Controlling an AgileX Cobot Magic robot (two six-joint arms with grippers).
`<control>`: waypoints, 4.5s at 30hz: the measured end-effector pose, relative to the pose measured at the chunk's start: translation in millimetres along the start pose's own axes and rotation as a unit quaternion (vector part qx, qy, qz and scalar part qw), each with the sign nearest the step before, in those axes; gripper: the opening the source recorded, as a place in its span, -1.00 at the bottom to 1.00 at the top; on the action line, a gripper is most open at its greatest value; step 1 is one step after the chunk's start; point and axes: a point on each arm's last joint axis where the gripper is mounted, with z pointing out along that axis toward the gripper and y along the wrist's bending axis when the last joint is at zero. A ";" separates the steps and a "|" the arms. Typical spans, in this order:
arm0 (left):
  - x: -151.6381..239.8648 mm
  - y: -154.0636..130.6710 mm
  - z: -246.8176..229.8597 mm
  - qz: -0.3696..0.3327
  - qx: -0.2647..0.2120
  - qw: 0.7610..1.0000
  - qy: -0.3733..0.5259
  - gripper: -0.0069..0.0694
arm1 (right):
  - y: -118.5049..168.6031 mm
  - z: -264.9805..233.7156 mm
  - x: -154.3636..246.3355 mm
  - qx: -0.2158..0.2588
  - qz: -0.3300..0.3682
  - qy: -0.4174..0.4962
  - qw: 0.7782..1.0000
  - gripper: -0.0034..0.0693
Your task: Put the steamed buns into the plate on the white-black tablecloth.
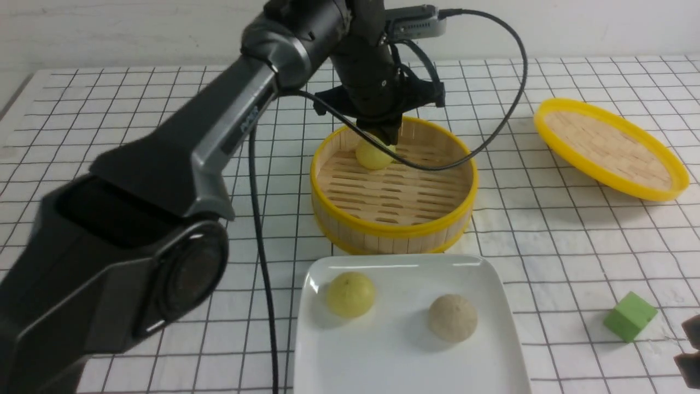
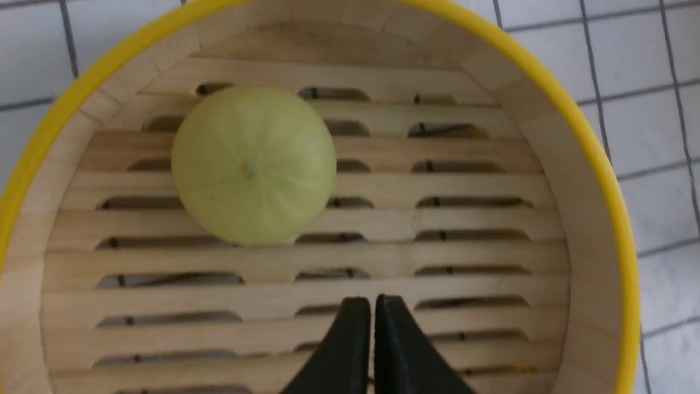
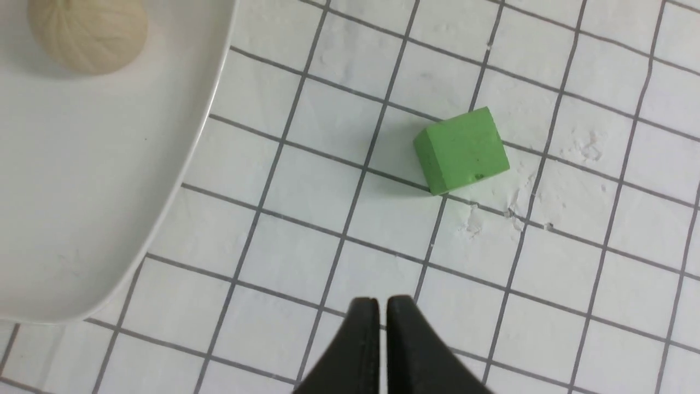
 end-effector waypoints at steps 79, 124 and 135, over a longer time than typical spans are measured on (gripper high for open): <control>179.5 -34.4 -59.4 0.192 0.023 0.976 0.103 0.29 | -29.7 -90.3 94.5 -0.059 0.011 -0.121 0.991 -0.71; 175.9 -32.6 -64.1 0.205 0.005 0.973 0.103 -0.26 | -15.5 -20.2 110.8 -0.136 0.027 -0.421 0.896 -0.90; 174.5 -23.3 -96.5 0.196 -0.034 0.973 0.114 -0.26 | -27.4 46.4 143.3 -0.008 0.111 -0.329 0.938 -0.89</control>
